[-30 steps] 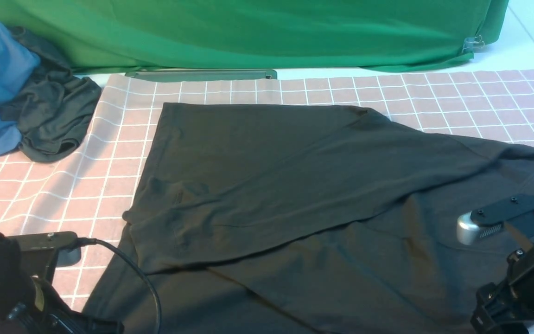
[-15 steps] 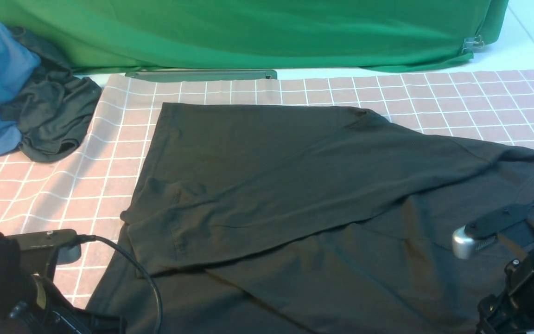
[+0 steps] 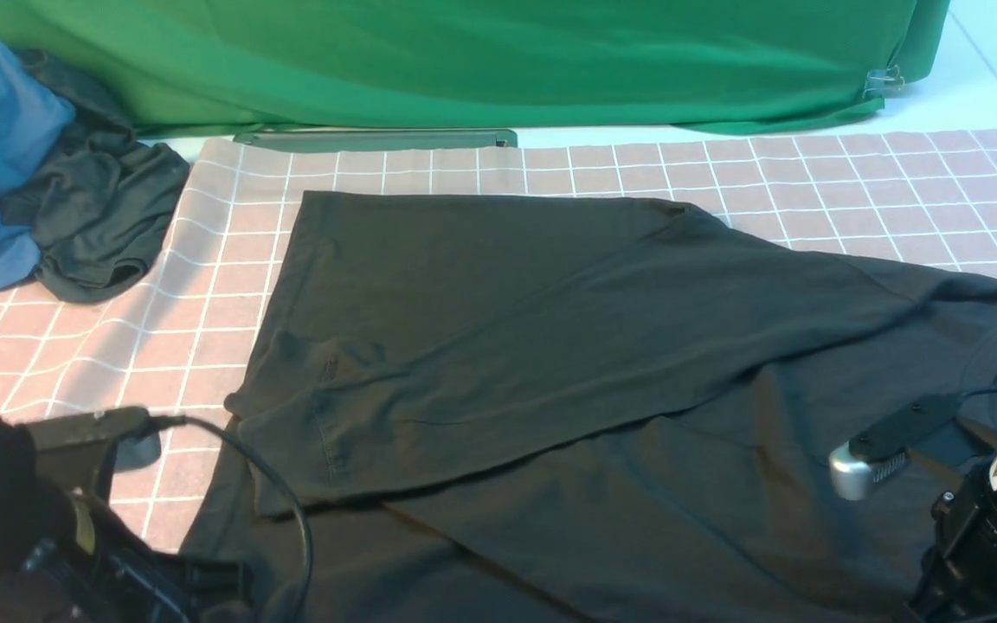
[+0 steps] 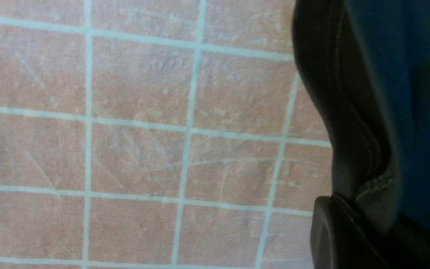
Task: Fold a long-sleeved shirt over a pink coffee tablecloth.
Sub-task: 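Grasp the near edge of the shirt at its hem and shoulder corners, then fold the black garment in half by bringing its near edge over to the far edge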
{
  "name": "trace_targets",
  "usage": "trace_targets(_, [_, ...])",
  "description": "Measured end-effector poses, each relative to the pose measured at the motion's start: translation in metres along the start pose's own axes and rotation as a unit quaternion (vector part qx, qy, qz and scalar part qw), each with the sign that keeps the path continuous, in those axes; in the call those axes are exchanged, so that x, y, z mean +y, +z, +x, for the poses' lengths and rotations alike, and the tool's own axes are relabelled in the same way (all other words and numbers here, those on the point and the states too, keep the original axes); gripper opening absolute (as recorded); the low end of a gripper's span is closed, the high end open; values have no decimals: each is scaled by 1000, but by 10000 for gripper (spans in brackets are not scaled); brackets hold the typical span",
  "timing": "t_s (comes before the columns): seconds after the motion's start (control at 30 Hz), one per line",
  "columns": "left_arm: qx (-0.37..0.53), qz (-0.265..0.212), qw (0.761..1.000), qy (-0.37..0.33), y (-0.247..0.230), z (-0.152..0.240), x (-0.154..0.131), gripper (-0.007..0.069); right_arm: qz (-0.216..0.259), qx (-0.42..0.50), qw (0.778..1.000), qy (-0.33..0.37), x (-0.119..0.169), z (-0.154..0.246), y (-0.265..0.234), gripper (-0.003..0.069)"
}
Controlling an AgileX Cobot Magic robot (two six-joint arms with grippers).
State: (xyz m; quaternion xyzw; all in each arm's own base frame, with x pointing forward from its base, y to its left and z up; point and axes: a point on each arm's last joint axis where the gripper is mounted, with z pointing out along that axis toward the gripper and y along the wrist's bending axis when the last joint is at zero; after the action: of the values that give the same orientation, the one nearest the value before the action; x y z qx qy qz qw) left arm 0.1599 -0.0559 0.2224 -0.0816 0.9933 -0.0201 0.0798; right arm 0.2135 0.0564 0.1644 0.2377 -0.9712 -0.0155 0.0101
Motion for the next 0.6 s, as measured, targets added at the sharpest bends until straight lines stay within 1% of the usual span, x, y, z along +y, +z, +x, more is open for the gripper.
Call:
trace_targets(0.03, [0,0,1000,0,-1,0,0,31,0,1,1000,0,0,0,0,41])
trace_targets(0.13, [-20,11,1000,-2,-19,-12,-6,31,23,-27,999,-8,-2,2,-26,40])
trace_targets(0.3, [-32,15,999,-2,-29,-18,-9,31,29,-52,998,-17,1,10,-46,39])
trace_targets(0.43, [-34,9,999,1,-29,-18,-8,31,31,-58,998,-17,2,14,-52,39])
trace_targets(0.6, [-51,19,998,-9,-34,-23,-10,31,30,-55,998,-16,2,15,-52,39])
